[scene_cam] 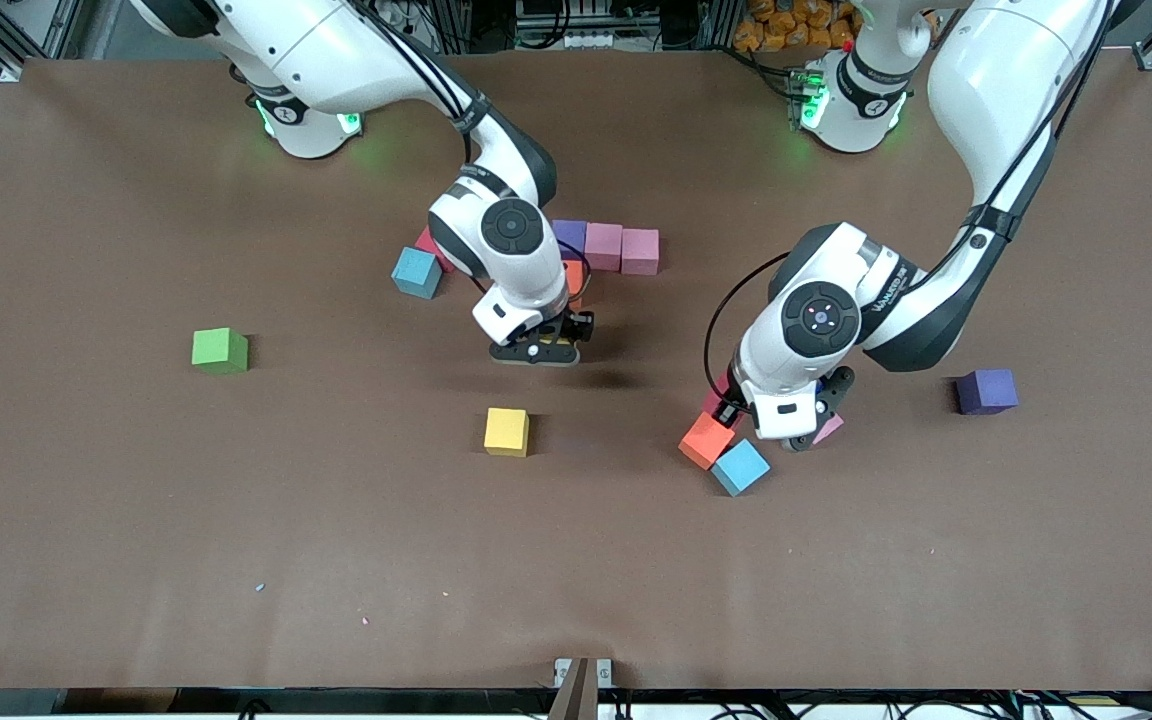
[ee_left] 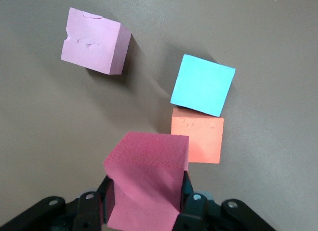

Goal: Arrange 11 blocks into digit 3

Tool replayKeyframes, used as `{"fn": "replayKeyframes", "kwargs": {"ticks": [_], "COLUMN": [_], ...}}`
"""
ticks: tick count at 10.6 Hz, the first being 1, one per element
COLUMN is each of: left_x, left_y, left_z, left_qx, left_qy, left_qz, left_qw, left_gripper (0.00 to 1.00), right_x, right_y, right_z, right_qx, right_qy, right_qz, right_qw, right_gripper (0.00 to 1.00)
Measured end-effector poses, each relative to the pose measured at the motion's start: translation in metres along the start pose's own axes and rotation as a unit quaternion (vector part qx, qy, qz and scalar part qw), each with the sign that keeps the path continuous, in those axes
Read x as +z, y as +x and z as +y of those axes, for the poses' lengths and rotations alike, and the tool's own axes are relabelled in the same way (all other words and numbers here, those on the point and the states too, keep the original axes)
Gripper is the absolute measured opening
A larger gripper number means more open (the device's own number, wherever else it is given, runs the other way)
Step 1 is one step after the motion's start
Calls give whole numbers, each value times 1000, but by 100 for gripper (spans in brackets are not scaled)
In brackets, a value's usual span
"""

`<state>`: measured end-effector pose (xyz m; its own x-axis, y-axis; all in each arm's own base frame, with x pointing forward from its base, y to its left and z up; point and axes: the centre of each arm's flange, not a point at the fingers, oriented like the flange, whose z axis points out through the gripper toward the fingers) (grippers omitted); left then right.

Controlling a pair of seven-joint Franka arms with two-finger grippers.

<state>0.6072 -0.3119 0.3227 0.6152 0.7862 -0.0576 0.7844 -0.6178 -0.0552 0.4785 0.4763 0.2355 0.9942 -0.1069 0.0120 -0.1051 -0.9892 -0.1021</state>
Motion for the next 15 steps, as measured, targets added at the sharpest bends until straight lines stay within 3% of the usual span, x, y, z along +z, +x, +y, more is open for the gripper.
{"fn": "replayKeyframes", "kwargs": {"ticks": [15], "left_x": [1], "left_y": [0], "left_z": [0], "left_qx": [0], "left_qy": [0], "left_qz": [0], "left_qw": [1000], "left_gripper": [53], "right_x": [21], "right_y": [-45], "right_z": [7], "right_qx": [4], "right_qy": [-5], "right_qz": [0], "right_qw": [1000], "right_gripper": [53]}}
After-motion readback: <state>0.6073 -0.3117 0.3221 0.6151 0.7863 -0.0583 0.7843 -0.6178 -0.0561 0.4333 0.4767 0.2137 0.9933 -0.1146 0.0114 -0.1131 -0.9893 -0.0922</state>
